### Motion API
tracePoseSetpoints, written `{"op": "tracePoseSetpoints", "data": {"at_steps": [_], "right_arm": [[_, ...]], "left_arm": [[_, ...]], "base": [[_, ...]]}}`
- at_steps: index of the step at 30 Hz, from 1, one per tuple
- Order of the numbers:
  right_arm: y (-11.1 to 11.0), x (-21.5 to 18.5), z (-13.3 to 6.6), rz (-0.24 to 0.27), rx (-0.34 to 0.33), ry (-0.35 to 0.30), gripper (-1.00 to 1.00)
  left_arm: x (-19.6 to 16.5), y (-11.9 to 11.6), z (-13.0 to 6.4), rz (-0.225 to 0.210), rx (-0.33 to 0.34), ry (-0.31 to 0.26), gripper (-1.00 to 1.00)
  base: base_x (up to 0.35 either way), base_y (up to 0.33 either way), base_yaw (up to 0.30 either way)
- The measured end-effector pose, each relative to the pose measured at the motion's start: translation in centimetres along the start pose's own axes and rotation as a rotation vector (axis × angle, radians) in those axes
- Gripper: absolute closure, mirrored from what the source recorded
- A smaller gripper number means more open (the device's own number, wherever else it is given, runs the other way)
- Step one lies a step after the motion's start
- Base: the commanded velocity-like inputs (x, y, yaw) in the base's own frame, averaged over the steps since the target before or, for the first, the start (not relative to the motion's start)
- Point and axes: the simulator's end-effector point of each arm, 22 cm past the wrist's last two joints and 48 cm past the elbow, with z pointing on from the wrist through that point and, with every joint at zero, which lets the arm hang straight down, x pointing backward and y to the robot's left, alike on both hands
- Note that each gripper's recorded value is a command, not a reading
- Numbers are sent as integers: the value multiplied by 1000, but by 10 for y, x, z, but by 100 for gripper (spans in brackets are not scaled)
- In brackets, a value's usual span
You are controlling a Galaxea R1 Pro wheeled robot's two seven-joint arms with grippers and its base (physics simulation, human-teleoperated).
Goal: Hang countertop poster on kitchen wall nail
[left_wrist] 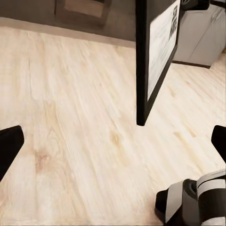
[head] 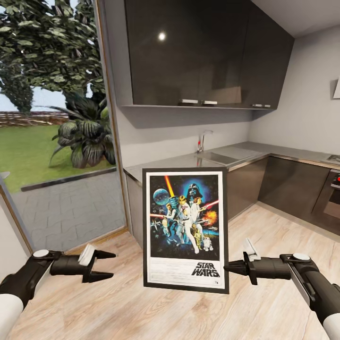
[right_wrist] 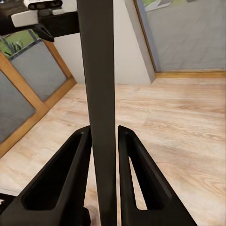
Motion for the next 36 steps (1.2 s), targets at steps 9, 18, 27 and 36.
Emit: {"op": "tracePoseSetpoints", "data": {"at_steps": [9, 18, 27, 36], "right_arm": [[-2, 1, 0, -33, 6, 0, 100], [-6, 0, -6, -78, 23, -20, 100], [-10, -5, -12, -92, 40, -36, 100], [-9, -5, -12, -94, 40, -36, 100]], "left_arm": [[65, 11, -41, -155, -100, -106, -100], [157, -19, -58, -236, -220, -173, -100], [208, -49, -78, -343, -372, -312, -100], [215, -54, -84, -360, -403, -336, -100]], "base": [[0, 0, 0], [0, 0, 0], [0, 0, 101], [0, 0, 279]]}}
